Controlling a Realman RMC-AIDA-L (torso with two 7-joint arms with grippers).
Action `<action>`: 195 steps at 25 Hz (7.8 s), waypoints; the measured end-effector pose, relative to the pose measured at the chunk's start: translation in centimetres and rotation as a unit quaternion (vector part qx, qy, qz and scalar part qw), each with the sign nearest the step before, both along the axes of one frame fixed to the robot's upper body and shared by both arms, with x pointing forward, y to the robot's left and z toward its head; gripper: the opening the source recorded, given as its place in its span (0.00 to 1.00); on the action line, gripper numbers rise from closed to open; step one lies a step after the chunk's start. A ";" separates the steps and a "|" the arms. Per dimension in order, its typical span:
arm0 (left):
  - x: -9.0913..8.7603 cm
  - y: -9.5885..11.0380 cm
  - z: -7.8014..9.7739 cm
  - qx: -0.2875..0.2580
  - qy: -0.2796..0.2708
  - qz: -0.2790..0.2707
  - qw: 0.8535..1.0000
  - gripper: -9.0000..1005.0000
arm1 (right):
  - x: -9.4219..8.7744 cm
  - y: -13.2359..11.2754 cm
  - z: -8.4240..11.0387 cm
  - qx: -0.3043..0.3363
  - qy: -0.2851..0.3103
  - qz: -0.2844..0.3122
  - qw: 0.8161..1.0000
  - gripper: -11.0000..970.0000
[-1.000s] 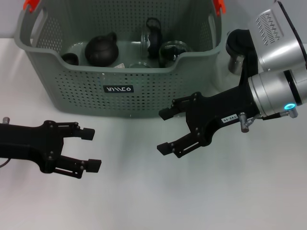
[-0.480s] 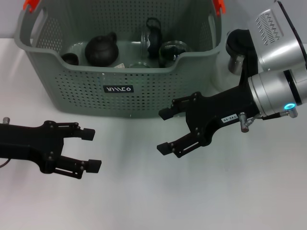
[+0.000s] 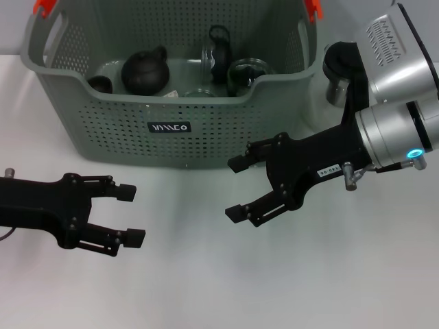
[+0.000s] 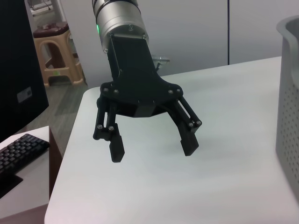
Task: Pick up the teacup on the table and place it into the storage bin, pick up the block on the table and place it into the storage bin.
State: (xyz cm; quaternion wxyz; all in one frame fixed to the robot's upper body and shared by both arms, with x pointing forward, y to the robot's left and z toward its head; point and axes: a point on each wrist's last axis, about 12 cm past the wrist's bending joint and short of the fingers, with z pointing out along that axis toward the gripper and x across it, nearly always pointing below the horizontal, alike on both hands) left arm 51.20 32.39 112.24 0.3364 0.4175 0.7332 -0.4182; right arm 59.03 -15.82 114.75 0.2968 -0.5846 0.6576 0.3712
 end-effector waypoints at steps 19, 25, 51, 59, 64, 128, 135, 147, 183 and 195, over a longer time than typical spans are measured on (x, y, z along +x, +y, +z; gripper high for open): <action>0.0 0.0 0.1 0.002 0.002 -0.002 1.000 0.95 | -0.1 0.0 -0.1 0.000 0.004 0.002 1.000 0.98; 0.1 -0.1 0.2 0.002 0.002 -0.002 1.000 0.95 | -0.1 0.0 -0.1 0.000 0.004 0.001 1.000 0.98; 0.2 -0.2 0.3 0.001 0.001 -0.005 1.000 0.95 | -0.1 -0.1 -0.2 -0.001 0.005 -0.003 1.000 0.98; 0.3 -0.2 0.5 -0.004 0.008 -0.001 1.000 0.95 | -0.1 0.0 -0.2 -0.001 0.015 -0.007 1.000 0.98; 0.3 -0.2 0.6 -0.004 0.008 -0.002 1.000 0.95 | 0.0 -0.2 -0.1 0.003 0.011 -0.011 1.000 0.98; -0.4 1.1 3.3 -0.104 -0.096 -0.006 0.990 0.95 | -1.7 -2.6 1.6 0.118 -0.051 0.033 0.991 0.98; -0.4 1.1 3.3 -0.103 -0.096 -0.006 0.990 0.95 | -1.7 -2.6 1.6 0.118 -0.051 0.033 0.991 0.98; -0.4 1.1 3.3 -0.103 -0.096 -0.006 0.990 0.95 | -1.7 -2.6 1.6 0.118 -0.051 0.033 0.991 0.98; -0.4 1.1 3.3 -0.103 -0.096 -0.006 0.990 0.95 | -1.7 -2.6 1.6 0.118 -0.051 0.033 0.991 0.98; -0.4 1.1 3.3 -0.103 -0.096 -0.006 0.990 0.95 | -1.7 -2.6 1.6 0.118 -0.051 0.033 0.991 0.98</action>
